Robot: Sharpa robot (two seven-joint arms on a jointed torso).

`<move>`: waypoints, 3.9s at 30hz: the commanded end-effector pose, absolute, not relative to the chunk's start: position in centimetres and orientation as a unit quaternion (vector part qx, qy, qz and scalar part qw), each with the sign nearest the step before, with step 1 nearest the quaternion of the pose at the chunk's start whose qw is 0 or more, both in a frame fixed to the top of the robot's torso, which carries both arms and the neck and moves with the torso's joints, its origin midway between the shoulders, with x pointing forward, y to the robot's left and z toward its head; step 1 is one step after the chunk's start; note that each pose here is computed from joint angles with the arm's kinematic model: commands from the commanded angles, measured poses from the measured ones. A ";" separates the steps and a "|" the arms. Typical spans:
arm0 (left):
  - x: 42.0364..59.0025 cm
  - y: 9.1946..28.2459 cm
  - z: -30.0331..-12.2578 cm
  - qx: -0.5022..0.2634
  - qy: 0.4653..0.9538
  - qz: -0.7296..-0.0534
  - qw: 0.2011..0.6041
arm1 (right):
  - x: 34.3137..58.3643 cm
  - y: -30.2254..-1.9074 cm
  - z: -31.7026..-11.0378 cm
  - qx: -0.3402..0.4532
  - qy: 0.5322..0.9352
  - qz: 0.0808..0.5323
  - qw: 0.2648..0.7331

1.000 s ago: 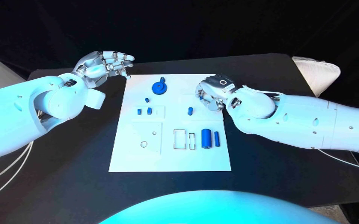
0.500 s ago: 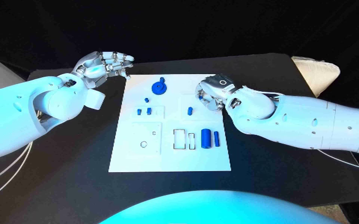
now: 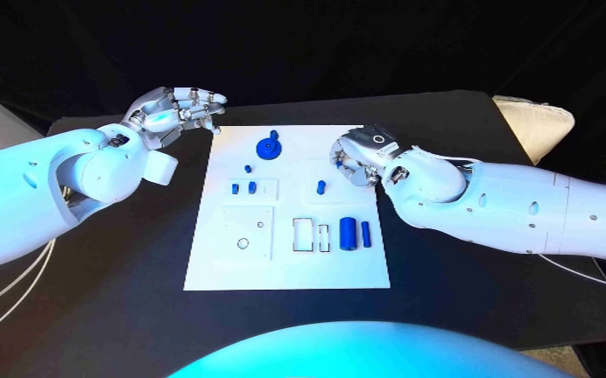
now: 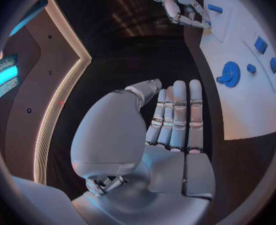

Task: Assemble the parts on the task board

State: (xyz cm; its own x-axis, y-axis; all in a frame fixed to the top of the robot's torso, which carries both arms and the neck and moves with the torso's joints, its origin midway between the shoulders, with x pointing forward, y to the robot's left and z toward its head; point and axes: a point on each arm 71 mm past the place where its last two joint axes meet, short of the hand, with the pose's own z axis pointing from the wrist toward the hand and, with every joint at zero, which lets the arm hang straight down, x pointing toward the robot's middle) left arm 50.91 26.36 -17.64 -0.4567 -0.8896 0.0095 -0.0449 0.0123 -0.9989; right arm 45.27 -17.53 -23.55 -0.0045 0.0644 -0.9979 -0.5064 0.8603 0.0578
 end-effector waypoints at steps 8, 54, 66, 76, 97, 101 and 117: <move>50.9 26.3 -17.6 -0.375 0.615 -0.596 0.354 | 44.9 -17.8 -22.3 -0.146 0.664 0.223 0.699; 51.2 24.7 -17.9 -0.374 0.618 -0.599 0.346 | 39.2 -4.1 -23.7 -0.195 0.648 0.392 0.624; 51.3 24.7 -17.9 -0.374 0.618 -0.598 0.346 | 38.9 -3.6 -24.6 -0.213 0.648 0.383 0.623; 51.3 24.7 -17.9 -0.374 0.618 -0.598 0.346 | 38.7 -3.5 -25.0 -0.220 0.649 0.377 0.624; 51.3 24.7 -18.0 -0.374 0.618 -0.598 0.346 | 38.4 -3.6 -25.8 -0.221 0.658 0.371 0.617; 51.3 24.7 -18.0 -0.374 0.618 -0.598 0.346 | 38.4 -3.6 -26.0 -0.221 0.659 0.370 0.616; 51.3 24.8 -18.0 -0.375 0.619 -0.597 0.346 | 38.3 -3.8 -26.5 -0.221 0.666 0.367 0.611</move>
